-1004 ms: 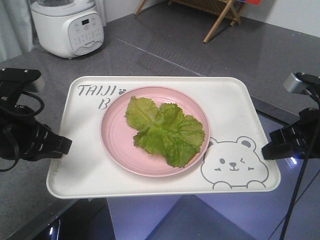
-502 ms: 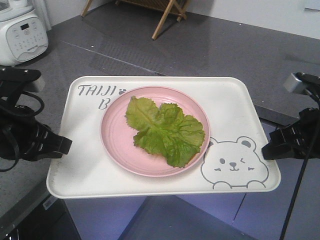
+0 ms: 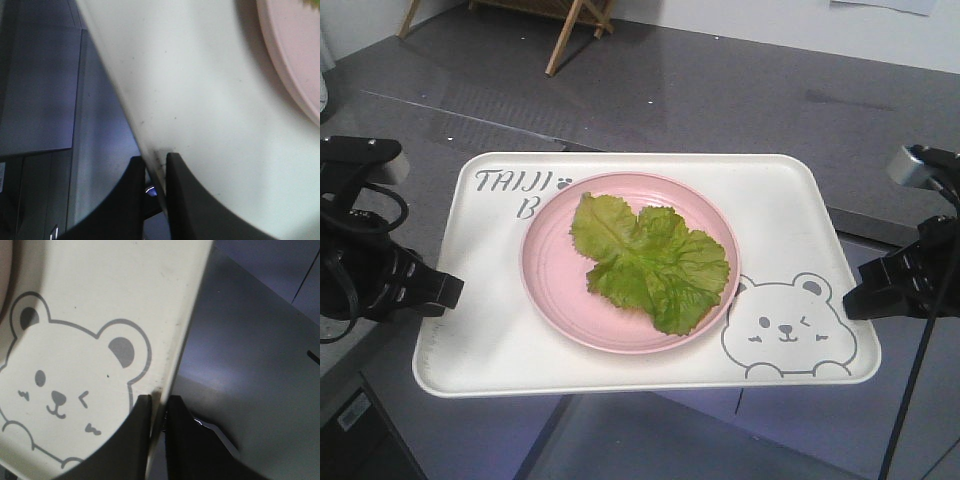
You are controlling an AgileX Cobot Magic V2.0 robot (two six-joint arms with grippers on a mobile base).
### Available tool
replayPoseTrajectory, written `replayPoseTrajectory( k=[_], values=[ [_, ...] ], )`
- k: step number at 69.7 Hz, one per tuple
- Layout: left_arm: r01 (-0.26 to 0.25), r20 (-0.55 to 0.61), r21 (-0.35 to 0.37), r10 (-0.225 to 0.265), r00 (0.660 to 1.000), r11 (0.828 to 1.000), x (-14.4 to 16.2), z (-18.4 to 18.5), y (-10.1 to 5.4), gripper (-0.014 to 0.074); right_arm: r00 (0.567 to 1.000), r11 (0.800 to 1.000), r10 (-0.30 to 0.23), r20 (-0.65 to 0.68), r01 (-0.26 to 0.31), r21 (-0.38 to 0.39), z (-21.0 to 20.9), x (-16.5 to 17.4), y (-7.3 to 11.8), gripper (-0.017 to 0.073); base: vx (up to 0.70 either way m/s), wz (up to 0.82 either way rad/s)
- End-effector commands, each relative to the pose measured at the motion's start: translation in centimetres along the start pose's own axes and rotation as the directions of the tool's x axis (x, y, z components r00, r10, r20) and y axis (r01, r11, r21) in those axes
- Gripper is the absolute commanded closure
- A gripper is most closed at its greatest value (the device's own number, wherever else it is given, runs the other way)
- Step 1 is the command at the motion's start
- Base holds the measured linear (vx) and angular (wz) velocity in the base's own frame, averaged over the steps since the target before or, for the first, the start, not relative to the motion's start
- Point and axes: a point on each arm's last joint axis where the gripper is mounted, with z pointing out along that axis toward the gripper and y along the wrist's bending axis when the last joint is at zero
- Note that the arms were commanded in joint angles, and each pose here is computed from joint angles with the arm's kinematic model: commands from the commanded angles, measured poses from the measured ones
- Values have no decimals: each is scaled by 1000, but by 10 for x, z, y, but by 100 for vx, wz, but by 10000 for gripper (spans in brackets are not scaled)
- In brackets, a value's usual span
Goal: Transfer vegetables to tray and serve
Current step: 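Hold the tray level with both grippers while the base turns away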
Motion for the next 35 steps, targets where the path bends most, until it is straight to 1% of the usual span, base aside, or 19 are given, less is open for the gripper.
replayPoseTrajectory(
  k=[1, 35],
  values=[
    [-30, 112, 65, 23, 993, 997, -8, -15, -12, 599, 997, 993, -48, 65, 54, -101, -12, -5, 21, 562, -6, -26],
    [-30, 112, 65, 23, 993, 997, -8, -15, -12, 599, 997, 993, -48, 58, 54, -107, -12, -5, 21, 562, -4, -32]
  ],
)
